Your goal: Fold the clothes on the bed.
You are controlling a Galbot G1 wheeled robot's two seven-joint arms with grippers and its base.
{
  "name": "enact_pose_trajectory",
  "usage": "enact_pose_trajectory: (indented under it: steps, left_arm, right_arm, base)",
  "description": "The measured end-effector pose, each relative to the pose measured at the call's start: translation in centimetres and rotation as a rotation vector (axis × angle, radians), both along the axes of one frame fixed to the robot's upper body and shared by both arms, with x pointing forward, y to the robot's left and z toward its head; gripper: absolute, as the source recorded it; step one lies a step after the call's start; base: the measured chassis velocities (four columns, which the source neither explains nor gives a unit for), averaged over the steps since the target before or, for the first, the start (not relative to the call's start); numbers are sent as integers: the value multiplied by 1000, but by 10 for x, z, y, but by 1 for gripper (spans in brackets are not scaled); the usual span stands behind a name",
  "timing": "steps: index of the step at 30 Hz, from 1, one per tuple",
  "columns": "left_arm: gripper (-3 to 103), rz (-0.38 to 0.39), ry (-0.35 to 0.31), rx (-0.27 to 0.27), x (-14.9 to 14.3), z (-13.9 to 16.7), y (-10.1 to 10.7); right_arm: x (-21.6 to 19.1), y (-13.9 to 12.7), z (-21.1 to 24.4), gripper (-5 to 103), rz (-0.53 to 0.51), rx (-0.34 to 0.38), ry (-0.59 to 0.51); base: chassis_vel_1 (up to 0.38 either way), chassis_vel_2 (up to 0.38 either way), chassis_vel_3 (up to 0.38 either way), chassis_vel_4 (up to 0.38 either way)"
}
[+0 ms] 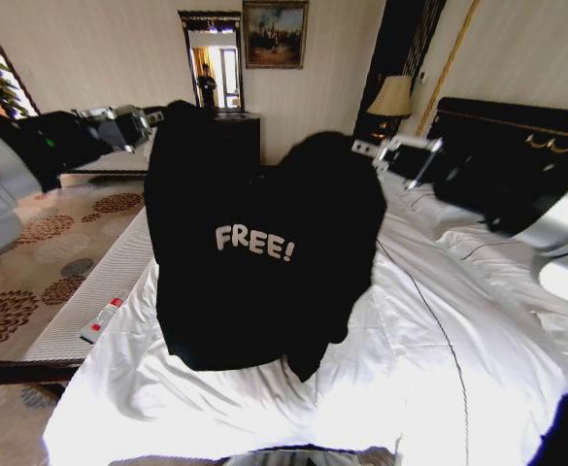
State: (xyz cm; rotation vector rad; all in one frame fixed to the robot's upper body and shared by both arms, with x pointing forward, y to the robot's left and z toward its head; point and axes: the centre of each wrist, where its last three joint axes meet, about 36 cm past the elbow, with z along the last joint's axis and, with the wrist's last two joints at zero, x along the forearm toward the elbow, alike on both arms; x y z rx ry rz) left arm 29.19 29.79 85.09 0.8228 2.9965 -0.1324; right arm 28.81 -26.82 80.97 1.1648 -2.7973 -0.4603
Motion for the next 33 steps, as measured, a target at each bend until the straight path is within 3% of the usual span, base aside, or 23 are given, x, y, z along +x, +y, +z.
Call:
enact_pose_trajectory:
  steps: [6,12,17,18,20,27,33]
  left_arm:
    - [0,55,97,25,4,-18,-4]
    - [0,103,153,31,27,-60,-6]
    - [0,180,203,67,56,-116,7]
    - [0,208,234,74,65,-138,12]
    - [0,214,243,77,67,-144,13]
    - [0,268,339,104,90,-222,11]
    - [0,309,402,93,117,-274,3]
  right_arm:
    - [8,0,-11,0,1,14,23]
    - [40,-9,-38,0,-53,40,93]
    - [86,-21,-84,0,-111,52,185]
    - [101,-19,-102,0,-111,56,214]
    - [106,-18,-109,0,-110,61,227]
    - [164,9,-178,0,-108,96,352]
    - [206,28,-230,0,-144,66,424]
  base:
    - [0,0,0,0]
    - [0,0,0,0]
    - [0,0,0,0]
    - [0,0,0,0]
    - [0,0,0,0]
    - [0,0,0,0]
    - [0,0,0,0]
